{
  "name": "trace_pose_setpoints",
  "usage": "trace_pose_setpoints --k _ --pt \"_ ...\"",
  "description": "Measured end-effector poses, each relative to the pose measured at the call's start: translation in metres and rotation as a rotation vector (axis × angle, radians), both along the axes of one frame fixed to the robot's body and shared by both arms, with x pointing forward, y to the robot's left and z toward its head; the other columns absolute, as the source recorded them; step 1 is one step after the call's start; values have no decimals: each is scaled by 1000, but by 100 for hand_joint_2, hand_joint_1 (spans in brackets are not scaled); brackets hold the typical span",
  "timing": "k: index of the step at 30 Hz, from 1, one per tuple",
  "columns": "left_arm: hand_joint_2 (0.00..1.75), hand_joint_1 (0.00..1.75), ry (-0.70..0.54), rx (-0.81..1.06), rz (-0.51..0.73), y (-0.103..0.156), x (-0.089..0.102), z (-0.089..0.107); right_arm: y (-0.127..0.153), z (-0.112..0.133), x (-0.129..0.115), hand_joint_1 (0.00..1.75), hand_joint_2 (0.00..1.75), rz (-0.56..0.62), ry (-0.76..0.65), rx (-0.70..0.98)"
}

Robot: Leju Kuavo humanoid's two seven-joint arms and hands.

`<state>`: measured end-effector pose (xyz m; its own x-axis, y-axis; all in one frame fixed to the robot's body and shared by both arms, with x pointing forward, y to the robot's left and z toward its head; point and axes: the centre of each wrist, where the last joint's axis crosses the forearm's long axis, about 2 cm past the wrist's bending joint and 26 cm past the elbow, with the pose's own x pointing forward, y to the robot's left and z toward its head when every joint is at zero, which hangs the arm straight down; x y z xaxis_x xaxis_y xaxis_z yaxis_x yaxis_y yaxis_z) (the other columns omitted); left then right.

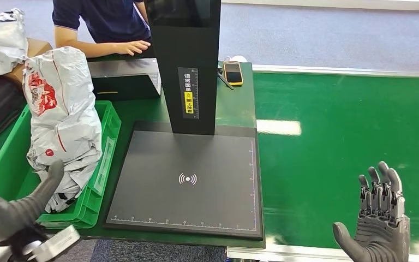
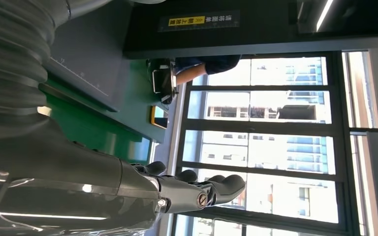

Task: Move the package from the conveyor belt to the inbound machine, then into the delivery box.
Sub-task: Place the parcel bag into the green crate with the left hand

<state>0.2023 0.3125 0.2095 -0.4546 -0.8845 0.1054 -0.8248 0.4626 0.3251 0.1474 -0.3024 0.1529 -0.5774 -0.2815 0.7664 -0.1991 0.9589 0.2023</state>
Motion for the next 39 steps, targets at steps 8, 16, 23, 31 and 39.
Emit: trace_pose_setpoints --k 8,16,23,31,39 --pt "175 0 72 -233 -202 -40 -14 -6 2 -2 -6 0 175 -88 1 -49" --pt "175 0 192 -290 -388 -83 -16 -18 6 -2 -9 0 175 -119 0 -54" --pt "175 0 241 -295 -447 -89 -17 -22 7 -2 -9 0 175 -124 1 -54" --pt "175 0 919 -464 -1028 -161 -1 -68 27 -16 9 0 175 -149 121 -70" --pt "175 0 1174 -399 -1017 -200 1 -99 49 -42 34 0 175 -110 238 33"
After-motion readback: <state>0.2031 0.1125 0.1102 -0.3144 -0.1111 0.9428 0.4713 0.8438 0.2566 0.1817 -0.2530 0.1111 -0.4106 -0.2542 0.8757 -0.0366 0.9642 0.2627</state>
